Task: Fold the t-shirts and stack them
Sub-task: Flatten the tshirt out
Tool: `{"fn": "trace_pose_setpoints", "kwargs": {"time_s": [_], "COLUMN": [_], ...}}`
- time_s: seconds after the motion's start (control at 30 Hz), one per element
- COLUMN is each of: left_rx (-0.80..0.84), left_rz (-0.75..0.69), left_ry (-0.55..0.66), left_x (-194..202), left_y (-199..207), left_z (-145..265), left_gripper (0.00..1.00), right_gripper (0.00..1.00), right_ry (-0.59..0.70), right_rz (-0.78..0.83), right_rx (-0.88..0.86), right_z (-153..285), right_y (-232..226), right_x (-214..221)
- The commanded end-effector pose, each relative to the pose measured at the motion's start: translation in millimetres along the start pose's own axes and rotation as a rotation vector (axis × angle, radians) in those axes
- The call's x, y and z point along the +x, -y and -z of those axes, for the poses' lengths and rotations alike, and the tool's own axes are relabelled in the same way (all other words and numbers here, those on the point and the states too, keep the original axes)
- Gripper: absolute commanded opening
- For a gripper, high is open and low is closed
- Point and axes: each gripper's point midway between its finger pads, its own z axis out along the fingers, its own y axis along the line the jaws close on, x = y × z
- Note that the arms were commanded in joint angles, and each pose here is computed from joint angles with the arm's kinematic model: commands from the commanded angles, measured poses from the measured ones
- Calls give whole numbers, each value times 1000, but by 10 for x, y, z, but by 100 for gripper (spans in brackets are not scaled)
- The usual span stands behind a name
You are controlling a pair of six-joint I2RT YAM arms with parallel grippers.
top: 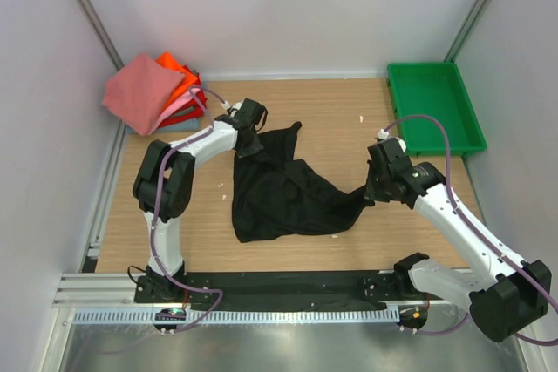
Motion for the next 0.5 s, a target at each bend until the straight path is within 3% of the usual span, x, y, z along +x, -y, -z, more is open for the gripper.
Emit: {"fn": "trace_pose_setpoints", "kwargs": {"time_s": [0.0,0.07,0.23,0.47], "left_rx": [45,22,40,129], "left_rz": [-4,-27,-21,2], "left_ry": [109,144,335,493], "left_x": [-360,-451,-857,-938], "left_y": [91,-2,-239,-605], "left_z": [330,539,1548,2722], "left_gripper": [0,0,0,0], "right_gripper": [1,1,1,1], "right_ry": [31,48,121,300], "right_rz": [-2,-5,-12,-1], "right_rx": [-16,-19,-35,-187], "right_z": [22,54,269,1077], "right_y": [-51,-53,-69,-285], "right_x": [-89,-125,-311,-819]}}
